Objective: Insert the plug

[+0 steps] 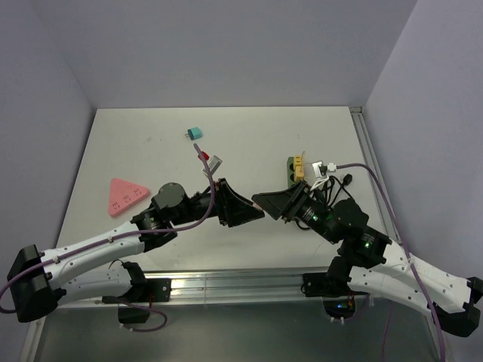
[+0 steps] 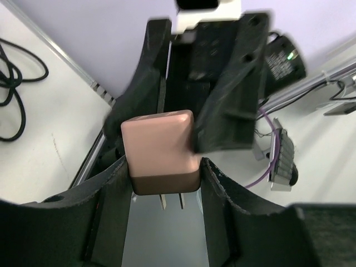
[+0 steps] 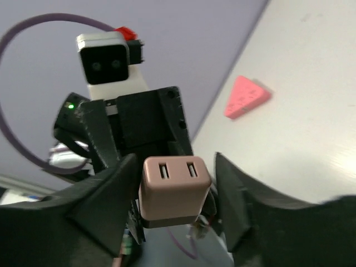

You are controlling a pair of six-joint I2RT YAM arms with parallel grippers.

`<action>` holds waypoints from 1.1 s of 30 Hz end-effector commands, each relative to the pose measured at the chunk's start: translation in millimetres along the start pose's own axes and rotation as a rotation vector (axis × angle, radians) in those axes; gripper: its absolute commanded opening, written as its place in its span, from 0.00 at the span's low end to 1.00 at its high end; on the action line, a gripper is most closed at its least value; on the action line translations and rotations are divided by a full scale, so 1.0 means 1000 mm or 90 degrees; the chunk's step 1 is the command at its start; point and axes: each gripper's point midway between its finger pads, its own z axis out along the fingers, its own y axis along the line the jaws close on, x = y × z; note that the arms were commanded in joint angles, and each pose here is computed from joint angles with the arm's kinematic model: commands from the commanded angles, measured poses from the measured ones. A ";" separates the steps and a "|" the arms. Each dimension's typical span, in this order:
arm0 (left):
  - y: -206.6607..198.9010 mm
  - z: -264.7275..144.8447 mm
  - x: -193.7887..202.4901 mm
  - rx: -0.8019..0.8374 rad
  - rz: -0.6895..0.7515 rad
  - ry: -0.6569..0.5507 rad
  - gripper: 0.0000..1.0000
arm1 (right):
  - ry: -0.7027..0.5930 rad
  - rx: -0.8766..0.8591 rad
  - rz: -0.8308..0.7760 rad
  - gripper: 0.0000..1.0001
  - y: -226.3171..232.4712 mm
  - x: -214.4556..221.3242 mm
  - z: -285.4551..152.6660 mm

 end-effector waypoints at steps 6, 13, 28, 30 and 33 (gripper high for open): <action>-0.024 -0.012 0.005 0.050 0.097 0.036 0.00 | 0.024 0.070 -0.135 0.84 0.011 -0.028 -0.036; -0.038 -0.023 0.007 0.093 0.166 0.050 0.00 | 0.094 0.088 -0.124 0.83 0.015 -0.020 -0.062; -0.015 -0.032 -0.029 -0.046 0.490 -0.038 0.01 | 0.205 0.135 -0.019 0.80 0.048 -0.006 -0.033; -0.006 -0.032 -0.029 -0.078 0.512 -0.028 0.01 | 0.212 0.137 -0.015 0.80 0.052 -0.007 -0.030; 0.001 -0.031 -0.031 -0.107 0.531 -0.024 0.00 | 0.233 0.155 -0.016 0.79 0.052 -0.005 -0.019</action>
